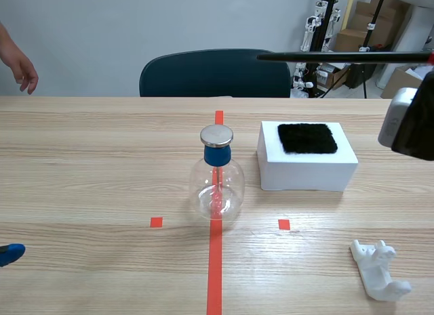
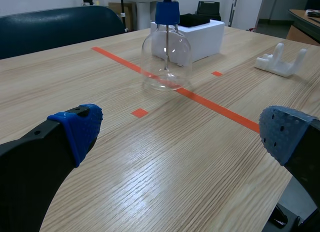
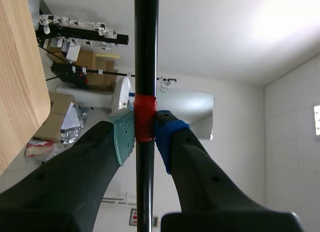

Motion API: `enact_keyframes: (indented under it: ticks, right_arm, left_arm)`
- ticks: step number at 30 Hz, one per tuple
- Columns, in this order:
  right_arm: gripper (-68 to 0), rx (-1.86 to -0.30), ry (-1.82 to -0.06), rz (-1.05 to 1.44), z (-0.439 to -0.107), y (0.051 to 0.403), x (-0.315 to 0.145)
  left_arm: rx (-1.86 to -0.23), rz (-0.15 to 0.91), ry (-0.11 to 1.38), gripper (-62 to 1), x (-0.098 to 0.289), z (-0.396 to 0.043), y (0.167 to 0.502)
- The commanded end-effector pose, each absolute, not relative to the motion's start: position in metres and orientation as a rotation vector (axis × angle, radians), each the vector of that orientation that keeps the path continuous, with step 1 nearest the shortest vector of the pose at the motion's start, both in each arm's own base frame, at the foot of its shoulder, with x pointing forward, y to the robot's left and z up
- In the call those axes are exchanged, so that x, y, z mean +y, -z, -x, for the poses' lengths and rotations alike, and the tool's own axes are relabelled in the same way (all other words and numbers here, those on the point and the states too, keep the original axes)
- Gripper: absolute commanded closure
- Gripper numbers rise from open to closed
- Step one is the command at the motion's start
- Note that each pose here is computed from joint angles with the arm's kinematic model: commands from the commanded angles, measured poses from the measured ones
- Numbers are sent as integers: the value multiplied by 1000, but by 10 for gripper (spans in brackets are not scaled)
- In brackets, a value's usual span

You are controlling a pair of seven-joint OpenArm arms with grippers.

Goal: Do the electroscope experiment. move the rod toward and away from the electroscope

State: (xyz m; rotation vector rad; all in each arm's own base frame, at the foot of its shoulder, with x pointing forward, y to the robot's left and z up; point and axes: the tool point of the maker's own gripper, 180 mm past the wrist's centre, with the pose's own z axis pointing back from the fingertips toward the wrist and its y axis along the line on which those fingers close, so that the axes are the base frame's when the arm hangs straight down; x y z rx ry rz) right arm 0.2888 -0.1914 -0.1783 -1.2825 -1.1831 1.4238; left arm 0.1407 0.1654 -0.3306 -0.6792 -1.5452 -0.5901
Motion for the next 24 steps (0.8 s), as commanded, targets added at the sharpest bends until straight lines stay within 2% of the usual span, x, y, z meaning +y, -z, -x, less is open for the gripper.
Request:
enact_keyframes:
  ticks: [1, 10, 18, 24]
  right_arm:
    - [-24, -1212, -1448, 1358, -296, 162, -187]
    - [-24, -1228, -1543, 1428, -316, 162, -159]
    - [-24, -1217, -1693, 1439, -313, 181, -128]
    - [-24, -1153, -1751, 1458, -311, 199, -128]
  left_arm:
    - [-1587, 682, 589, -623, 167, -145, 321]
    - [-1586, 682, 589, -623, 167, -145, 321]
    - [-1586, 682, 589, -623, 167, -145, 321]
    - [-1586, 682, 589, -623, 167, -145, 321]
